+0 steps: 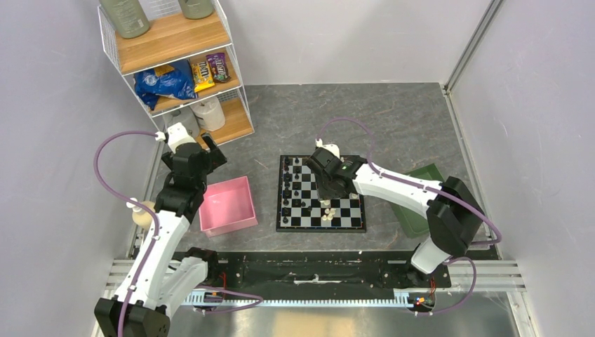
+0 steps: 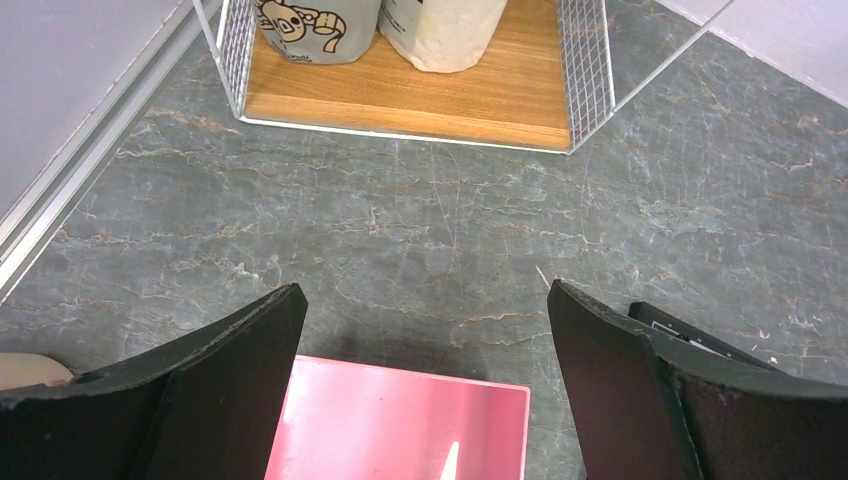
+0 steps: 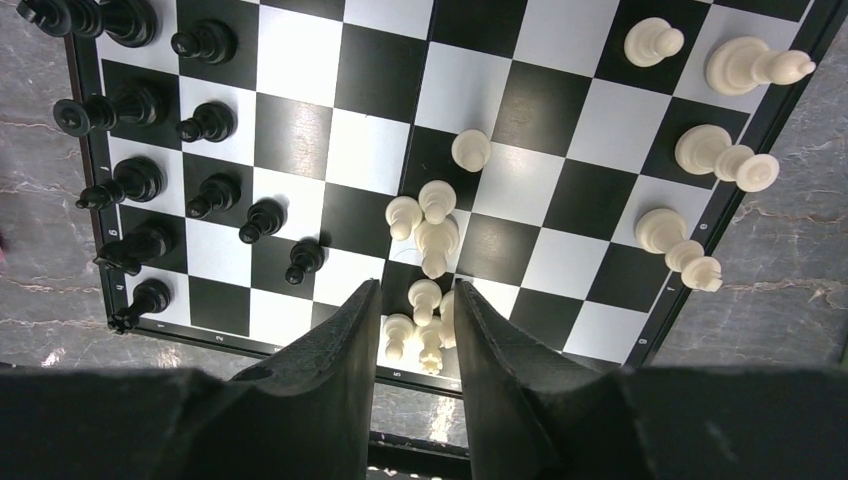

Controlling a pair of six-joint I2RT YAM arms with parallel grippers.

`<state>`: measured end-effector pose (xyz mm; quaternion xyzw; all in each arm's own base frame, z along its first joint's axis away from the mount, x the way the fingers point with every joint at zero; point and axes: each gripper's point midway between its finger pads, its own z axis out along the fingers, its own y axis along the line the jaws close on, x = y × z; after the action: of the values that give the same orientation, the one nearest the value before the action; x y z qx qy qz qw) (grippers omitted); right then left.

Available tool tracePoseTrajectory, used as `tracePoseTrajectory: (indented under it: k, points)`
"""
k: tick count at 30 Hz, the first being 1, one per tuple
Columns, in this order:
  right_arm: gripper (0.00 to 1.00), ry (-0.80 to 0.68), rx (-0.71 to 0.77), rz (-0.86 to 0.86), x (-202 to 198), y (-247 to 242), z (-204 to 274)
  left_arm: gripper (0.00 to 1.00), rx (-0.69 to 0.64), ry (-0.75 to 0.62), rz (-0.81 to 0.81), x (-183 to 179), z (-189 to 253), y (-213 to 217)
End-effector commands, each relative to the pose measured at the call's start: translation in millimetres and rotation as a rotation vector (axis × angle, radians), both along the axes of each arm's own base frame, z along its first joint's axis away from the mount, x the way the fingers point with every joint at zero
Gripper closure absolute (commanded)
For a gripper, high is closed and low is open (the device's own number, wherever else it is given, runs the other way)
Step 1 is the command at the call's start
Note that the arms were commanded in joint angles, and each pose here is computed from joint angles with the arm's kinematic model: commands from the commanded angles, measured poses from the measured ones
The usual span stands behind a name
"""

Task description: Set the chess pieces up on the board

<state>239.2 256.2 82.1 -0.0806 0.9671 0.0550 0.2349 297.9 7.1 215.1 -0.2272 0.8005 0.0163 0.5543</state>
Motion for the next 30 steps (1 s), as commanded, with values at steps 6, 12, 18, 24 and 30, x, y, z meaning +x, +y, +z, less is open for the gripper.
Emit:
tracePoseTrajectory:
  k: [6,12,18,24,30]
  points:
    - [0.61,0.019,-0.004,0.011,2,5,-9,0.0,0.038,0.012,0.007,2,-2,5]
    - [0.66,0.028,-0.008,0.021,4,4,-12,0.0,0.037,0.019,0.003,3,-4,4]
    - [0.68,0.039,0.001,0.009,5,2,-13,0.0,0.042,0.016,0.01,3,-3,5]
    - [0.67,0.051,-0.014,0.014,5,-1,-18,0.0,0.041,0.023,0.007,4,-6,4]
    - [0.68,0.055,-0.013,0.015,6,-2,-20,0.0,0.042,0.028,0.01,6,-7,5]
